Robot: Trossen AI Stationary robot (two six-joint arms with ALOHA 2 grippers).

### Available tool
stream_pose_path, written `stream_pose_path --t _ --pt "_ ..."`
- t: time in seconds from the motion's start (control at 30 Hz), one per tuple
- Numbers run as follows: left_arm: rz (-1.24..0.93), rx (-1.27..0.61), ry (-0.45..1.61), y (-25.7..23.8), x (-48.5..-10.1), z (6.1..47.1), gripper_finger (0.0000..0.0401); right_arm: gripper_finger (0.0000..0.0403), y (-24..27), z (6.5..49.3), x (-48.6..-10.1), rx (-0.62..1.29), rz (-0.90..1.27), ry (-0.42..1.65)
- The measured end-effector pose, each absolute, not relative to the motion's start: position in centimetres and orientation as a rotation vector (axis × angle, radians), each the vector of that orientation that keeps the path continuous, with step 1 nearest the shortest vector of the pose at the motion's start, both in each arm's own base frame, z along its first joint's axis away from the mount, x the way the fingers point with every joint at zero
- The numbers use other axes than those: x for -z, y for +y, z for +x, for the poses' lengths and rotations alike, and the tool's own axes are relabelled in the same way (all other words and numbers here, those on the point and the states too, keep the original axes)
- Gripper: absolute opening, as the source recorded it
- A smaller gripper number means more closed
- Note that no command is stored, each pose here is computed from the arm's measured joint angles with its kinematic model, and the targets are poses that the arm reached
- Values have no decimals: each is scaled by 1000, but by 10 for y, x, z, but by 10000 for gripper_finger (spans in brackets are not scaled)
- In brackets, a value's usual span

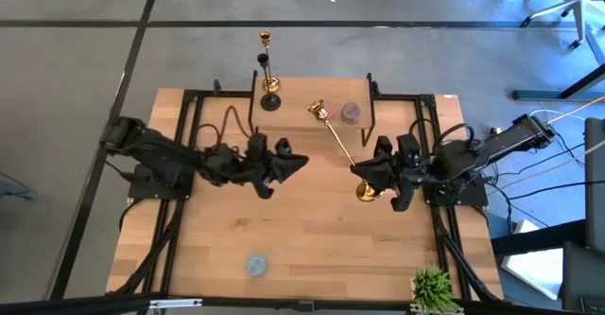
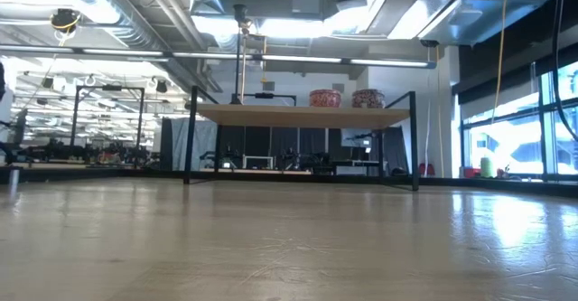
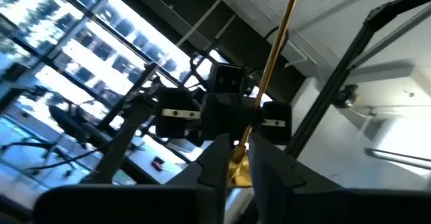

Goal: Pick & Place candle stick holders
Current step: Put the gold brass candlestick on the shelf

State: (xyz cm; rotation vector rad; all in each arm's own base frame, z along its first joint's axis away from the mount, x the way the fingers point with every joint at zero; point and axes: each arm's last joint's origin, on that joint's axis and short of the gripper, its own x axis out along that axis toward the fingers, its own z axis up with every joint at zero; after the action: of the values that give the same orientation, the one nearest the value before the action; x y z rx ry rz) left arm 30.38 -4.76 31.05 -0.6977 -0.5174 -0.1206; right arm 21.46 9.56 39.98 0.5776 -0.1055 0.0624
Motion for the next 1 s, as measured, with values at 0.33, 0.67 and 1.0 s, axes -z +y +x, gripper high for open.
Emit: stream_pose_path --t 0.33,0.67,1.0 --pt "-684 189 -542 -35 -331 348 149 19 95 215 -395 -29 577 -63" --pt "-629 230 -519 -32 -347 377 147 19 95 215 -394 -23 575 -55" --pt "-606 251 -549 -31 -360 380 146 19 95 216 -391 0 583 -33"
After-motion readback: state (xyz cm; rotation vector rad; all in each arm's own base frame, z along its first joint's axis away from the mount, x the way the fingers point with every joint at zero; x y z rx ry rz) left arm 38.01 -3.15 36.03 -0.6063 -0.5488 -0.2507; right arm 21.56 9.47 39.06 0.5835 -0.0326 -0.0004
